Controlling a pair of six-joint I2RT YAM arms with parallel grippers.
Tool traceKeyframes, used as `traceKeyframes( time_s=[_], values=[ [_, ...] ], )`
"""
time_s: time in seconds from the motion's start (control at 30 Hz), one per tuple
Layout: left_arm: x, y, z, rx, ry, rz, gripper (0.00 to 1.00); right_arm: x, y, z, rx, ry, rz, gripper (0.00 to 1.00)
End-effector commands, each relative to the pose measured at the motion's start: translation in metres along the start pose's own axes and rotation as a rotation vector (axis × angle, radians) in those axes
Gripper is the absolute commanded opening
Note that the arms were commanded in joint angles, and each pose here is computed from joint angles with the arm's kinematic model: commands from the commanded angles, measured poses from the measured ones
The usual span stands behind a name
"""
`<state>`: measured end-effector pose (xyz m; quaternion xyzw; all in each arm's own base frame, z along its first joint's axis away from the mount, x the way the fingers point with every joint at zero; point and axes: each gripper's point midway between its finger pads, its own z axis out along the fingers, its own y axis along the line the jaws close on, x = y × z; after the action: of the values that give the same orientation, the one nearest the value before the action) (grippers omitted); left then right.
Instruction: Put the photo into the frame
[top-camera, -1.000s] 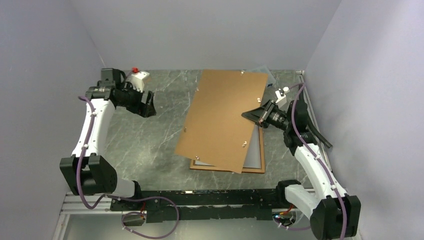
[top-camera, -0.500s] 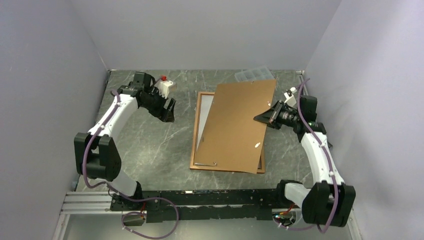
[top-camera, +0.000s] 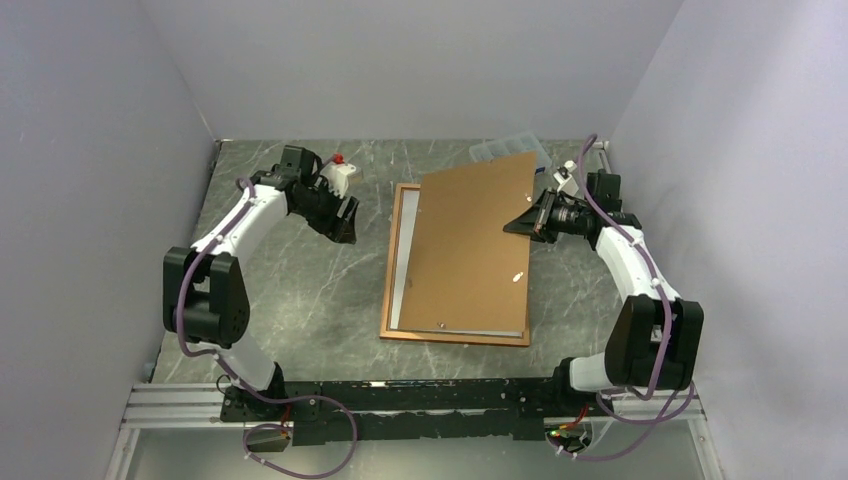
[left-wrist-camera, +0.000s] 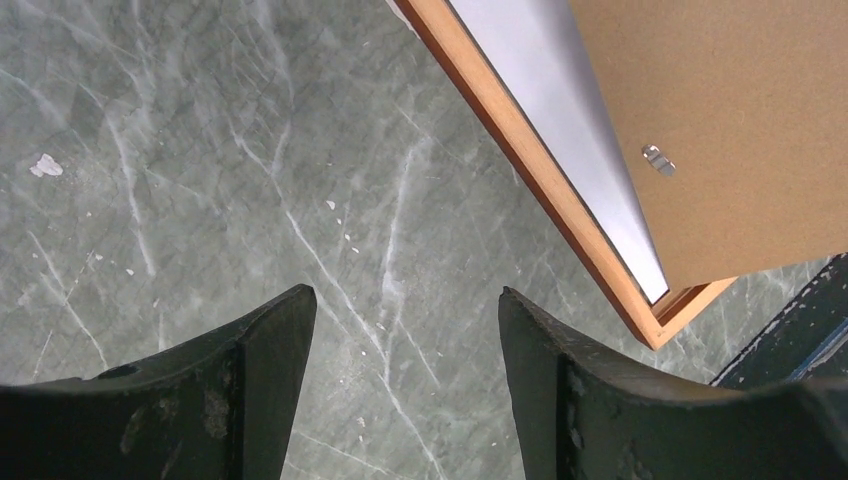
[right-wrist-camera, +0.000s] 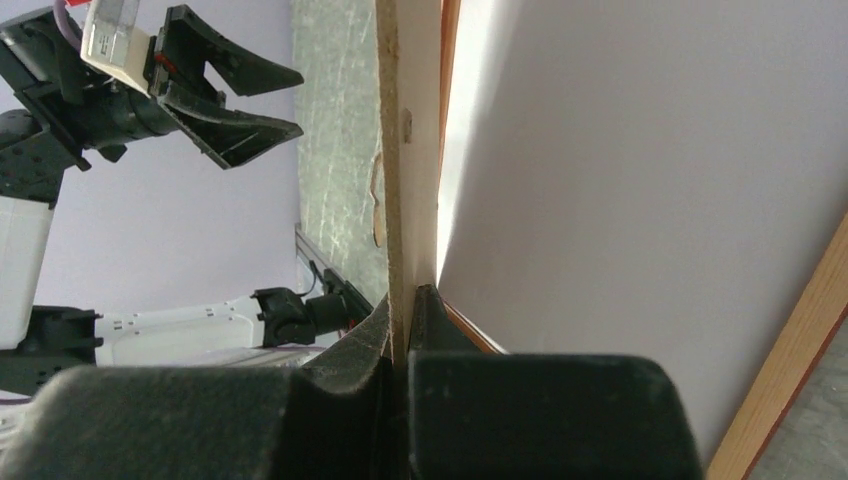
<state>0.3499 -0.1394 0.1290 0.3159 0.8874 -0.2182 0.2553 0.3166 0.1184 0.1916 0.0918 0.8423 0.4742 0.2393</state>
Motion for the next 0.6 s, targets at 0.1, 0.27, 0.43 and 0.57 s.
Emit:
traceKeyframes(
  time_s=[0.1, 0.27, 0.43, 0.57],
  values=[
    [-0.007, -0.002, 0.011, 0.039, -0.024, -0.001, 0.71, -0.013, 0.017, 0.001, -0.093, 0.024, -0.063, 0.0],
    [-0.005, 0.002, 0.015, 0.036, -0.014, -0.003, 0.7, -0.014, 0.013, 0.006, -0.098, 0.036, -0.038, 0.0],
    [-0.004, 0.003, 0.019, 0.039, -0.012, -0.007, 0.7, -0.014, 0.008, 0.011, -0.094, 0.056, -0.023, 0.0],
    [-0.005, 0.005, 0.022, 0.036, -0.01, -0.016, 0.68, -0.014, 0.006, 0.015, -0.093, 0.074, -0.02, 0.0]
  ],
)
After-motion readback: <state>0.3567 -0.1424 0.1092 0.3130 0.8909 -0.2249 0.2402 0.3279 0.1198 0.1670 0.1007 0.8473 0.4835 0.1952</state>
